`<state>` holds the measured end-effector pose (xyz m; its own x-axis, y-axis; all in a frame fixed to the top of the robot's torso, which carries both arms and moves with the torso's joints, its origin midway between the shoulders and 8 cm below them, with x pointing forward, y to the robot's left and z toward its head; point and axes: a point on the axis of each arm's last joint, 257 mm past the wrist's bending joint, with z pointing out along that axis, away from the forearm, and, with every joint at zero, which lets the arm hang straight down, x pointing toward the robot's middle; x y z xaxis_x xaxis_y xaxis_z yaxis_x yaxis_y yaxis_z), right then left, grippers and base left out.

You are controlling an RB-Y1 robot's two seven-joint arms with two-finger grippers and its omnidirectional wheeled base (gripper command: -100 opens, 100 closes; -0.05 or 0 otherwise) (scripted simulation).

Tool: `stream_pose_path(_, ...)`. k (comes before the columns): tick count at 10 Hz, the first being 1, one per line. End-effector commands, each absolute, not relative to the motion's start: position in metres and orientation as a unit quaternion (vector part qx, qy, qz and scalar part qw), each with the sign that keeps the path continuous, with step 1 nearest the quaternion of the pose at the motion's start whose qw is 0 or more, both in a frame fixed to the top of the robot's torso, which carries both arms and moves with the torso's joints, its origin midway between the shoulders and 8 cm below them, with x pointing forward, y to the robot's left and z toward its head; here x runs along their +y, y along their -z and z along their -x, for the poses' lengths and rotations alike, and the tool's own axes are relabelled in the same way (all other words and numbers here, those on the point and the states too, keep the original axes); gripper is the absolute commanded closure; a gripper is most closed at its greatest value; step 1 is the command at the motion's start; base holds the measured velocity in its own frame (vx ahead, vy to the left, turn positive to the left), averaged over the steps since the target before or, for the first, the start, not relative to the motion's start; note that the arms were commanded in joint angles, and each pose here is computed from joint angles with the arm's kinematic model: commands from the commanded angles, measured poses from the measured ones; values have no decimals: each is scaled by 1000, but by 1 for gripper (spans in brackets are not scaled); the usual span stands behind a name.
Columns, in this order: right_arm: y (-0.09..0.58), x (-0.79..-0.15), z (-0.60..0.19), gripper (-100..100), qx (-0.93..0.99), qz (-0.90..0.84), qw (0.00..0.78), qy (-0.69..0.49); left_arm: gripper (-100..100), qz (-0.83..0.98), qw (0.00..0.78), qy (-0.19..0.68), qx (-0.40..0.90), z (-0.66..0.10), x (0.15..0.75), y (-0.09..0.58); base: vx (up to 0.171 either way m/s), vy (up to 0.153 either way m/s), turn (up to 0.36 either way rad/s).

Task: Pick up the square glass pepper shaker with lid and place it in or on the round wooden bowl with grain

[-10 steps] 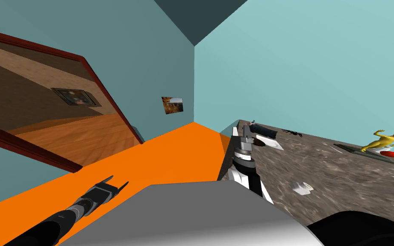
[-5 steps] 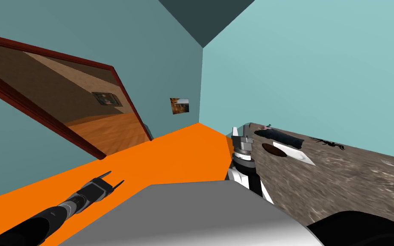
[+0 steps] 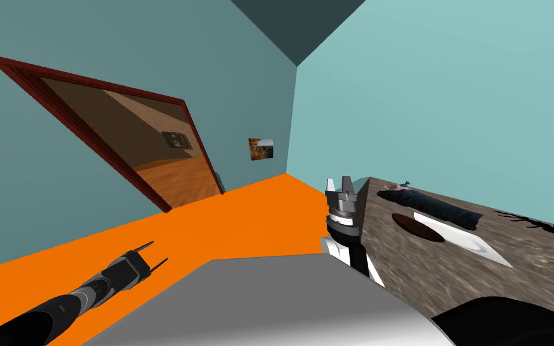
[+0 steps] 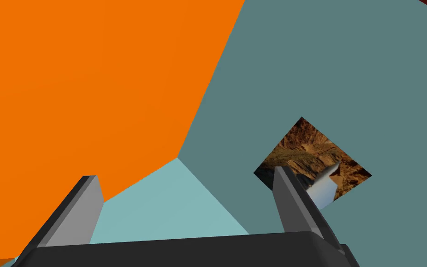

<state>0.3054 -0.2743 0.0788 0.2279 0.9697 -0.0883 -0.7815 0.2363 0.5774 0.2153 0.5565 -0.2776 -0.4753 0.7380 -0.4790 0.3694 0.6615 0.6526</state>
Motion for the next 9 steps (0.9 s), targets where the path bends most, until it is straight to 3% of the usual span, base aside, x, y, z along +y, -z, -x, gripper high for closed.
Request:
stream_pose_path(1,-79,-274,-305,0,222,-212,754,-580,-100,-364,388,-238,813,-221,554,273,79,16,418)
stream_pose_path(5,-79,-274,-305,0,222,-212,754,-581,-100,-414,378,-245,791,-223,547,274,3,-2,27)
stream_pose_path(9,-79,-274,-305,0,222,-212,754,-580,-100,-483,358,-241,762,-220,549,272,87,0,352)
